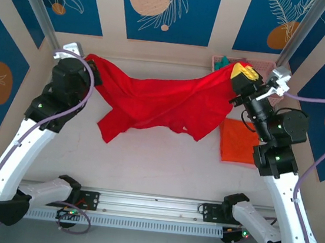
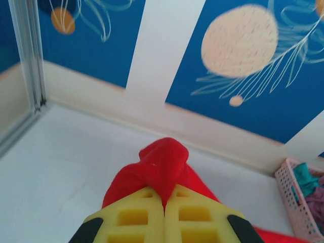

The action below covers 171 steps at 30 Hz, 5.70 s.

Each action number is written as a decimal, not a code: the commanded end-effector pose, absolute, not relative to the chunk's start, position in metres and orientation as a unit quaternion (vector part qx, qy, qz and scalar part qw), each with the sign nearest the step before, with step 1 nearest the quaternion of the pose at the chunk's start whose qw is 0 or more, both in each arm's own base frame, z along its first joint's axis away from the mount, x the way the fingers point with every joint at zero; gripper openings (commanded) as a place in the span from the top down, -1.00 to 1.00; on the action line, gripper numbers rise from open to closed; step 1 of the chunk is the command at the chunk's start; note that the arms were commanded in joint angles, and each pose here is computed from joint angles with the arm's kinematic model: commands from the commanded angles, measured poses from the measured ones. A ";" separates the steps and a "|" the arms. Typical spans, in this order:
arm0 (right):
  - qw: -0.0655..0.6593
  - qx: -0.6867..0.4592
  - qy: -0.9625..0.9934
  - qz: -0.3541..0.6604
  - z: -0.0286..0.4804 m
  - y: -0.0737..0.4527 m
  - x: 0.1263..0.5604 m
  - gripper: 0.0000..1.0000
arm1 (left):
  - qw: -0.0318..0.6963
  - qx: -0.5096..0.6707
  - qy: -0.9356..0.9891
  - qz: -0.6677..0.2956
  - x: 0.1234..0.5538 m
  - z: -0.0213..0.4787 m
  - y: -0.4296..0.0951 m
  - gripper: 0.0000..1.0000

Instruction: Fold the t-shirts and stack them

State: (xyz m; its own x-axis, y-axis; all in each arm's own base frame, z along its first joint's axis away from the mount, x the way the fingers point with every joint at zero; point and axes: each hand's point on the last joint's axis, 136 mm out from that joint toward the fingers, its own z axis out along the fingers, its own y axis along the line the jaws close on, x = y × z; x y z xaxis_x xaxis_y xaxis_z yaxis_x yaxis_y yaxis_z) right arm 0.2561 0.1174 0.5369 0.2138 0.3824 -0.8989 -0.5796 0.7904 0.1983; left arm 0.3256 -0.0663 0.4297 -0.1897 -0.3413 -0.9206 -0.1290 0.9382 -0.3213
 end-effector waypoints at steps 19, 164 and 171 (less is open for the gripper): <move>0.695 -0.104 0.657 0.273 0.446 0.157 0.386 1.00 | 0.558 -0.163 0.814 0.003 0.397 0.371 -0.033 1.00; 0.275 0.046 0.943 0.184 0.048 0.120 0.383 1.00 | 0.163 -0.597 0.724 -0.307 0.368 0.071 -0.055 0.97; 0.281 0.042 0.940 0.190 0.054 0.122 0.379 0.99 | 0.197 -0.598 0.722 -0.288 0.371 0.075 -0.033 -0.48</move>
State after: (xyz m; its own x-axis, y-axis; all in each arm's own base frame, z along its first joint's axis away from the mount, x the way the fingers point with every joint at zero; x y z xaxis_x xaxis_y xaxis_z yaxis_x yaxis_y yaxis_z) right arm 0.3851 0.1172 0.0460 -0.8395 0.1937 -0.5077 -0.0056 0.9312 0.3645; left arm 0.3650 -0.0423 0.0620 -0.2294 -0.9701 0.0796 -0.7727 0.1318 -0.6209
